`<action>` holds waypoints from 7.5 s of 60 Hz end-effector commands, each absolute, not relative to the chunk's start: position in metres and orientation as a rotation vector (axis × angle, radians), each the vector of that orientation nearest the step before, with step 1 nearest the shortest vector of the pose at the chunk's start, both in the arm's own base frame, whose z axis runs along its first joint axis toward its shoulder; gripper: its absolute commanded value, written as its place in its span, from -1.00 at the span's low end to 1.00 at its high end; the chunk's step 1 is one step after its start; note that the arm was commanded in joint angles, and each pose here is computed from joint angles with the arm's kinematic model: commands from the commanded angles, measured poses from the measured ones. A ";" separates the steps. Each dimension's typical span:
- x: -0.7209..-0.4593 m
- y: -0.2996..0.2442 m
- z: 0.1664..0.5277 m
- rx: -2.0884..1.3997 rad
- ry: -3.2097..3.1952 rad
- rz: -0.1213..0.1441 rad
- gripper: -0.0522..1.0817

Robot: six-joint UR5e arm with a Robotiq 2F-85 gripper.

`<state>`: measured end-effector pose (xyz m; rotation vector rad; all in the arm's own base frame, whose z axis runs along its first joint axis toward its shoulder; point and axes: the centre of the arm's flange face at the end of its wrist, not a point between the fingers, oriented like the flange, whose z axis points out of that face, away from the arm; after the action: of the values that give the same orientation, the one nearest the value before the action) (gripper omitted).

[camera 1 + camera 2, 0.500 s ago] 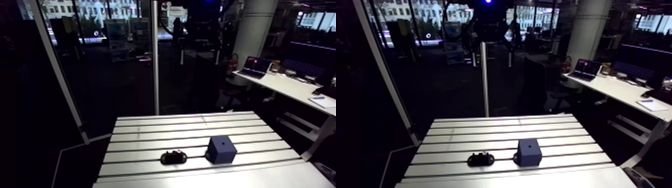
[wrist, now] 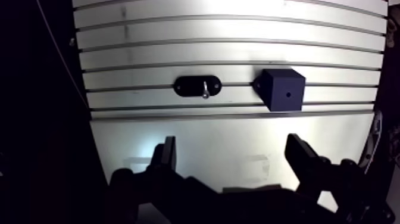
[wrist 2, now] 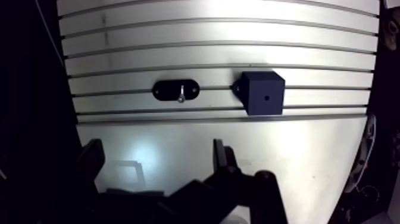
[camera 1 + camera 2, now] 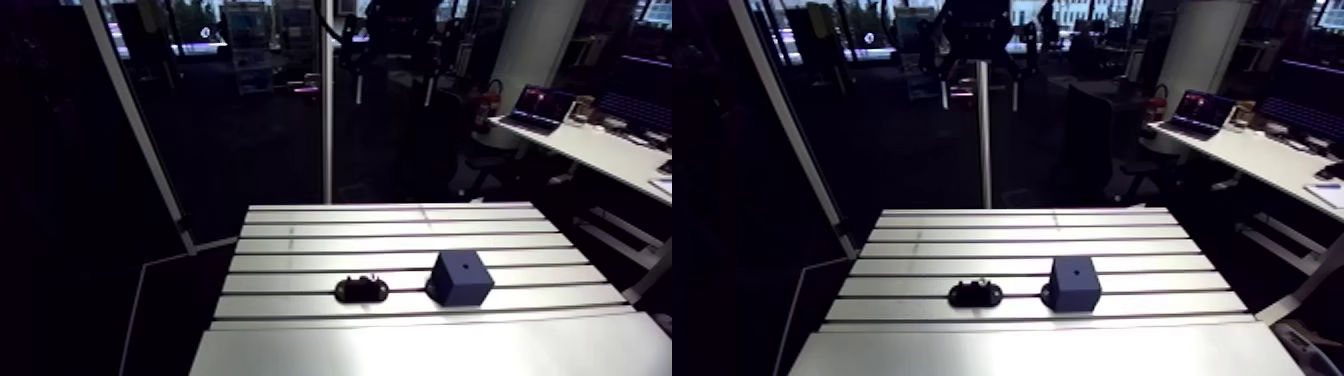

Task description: Pick up the M10 bolt and insert it into the hole until fully seated.

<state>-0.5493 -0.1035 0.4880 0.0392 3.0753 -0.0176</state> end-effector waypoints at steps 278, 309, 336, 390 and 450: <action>-0.471 -0.109 0.210 -0.126 3.146 -0.020 -0.25; -0.472 -0.109 0.203 -0.128 3.132 -0.022 -0.09; -0.473 -0.109 0.204 -0.129 3.133 -0.021 0.01; -0.472 -0.110 0.203 -0.128 3.132 -0.024 0.20; -0.472 -0.110 0.203 -0.128 3.132 -0.026 0.41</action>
<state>-0.4724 -0.1097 0.2033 -0.1286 3.1321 -0.0264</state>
